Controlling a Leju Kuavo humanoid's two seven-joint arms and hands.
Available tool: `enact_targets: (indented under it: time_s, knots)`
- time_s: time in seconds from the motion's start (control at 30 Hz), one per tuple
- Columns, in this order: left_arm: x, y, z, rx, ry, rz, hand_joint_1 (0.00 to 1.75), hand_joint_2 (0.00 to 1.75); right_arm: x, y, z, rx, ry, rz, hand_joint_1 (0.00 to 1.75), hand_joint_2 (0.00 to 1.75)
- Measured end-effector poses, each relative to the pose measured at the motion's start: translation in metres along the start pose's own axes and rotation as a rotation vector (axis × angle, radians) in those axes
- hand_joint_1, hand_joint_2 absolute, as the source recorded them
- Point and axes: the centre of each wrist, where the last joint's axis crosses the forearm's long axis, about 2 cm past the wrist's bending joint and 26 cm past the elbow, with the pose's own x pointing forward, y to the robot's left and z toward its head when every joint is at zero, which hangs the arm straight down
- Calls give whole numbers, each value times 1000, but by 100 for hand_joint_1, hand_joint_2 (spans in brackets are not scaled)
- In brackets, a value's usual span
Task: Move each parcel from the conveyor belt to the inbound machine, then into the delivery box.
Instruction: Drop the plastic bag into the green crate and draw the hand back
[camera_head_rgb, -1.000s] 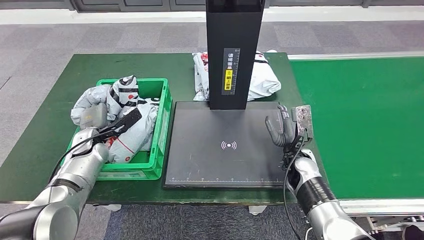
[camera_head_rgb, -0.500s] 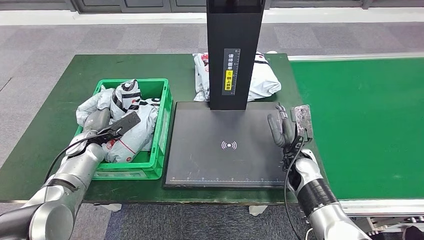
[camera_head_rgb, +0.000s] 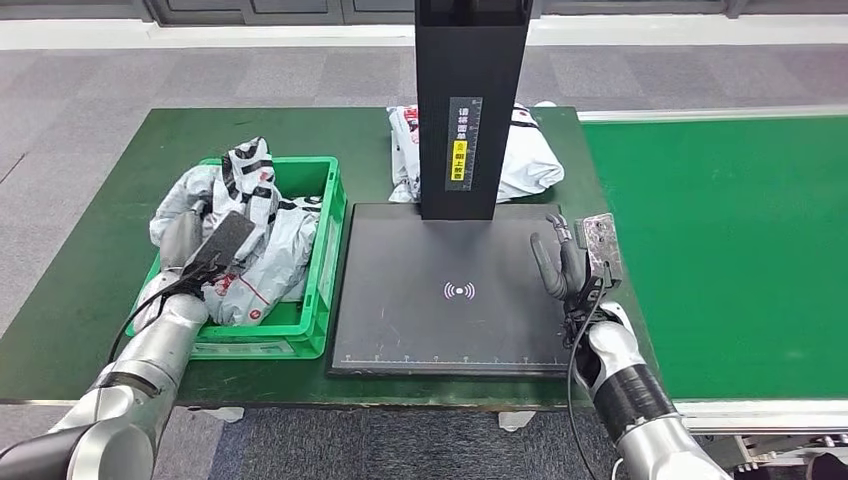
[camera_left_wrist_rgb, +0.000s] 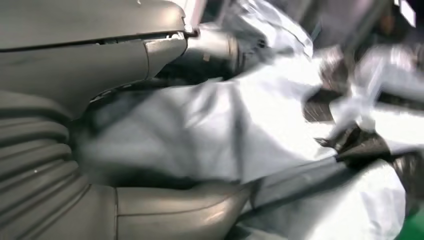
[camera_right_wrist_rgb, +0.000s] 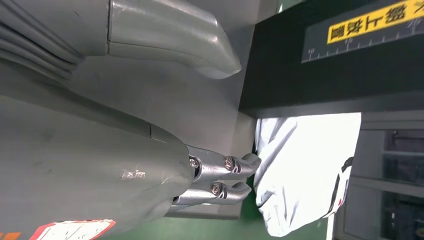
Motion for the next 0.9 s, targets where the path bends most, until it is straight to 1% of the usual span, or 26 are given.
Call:
enact_targets:
  time_s: [0.17, 0.37, 0.7, 0.83, 0.9]
  knots:
    - [-2, 5, 7, 152, -57, 104, 0, 0, 0, 1, 2, 5, -5, 4, 0, 0]
    - [-2, 8, 13, 246, -94, 135, 0, 0, 0, 1, 2, 15, -7, 5, 0, 0]
    - [-2, 9, 20, 296, -122, 139, 0, 0, 1, 1, -1, 22, -9, 11, 0, 0]
    - [-1, 12, 20, 332, -143, 191, 0, 0, 4, 1, -6, 25, -17, 17, 0, 0]
    - [0, 12, 19, 338, -158, 245, 0, 0, 5, 1, -9, 30, -32, 29, 0, 0]
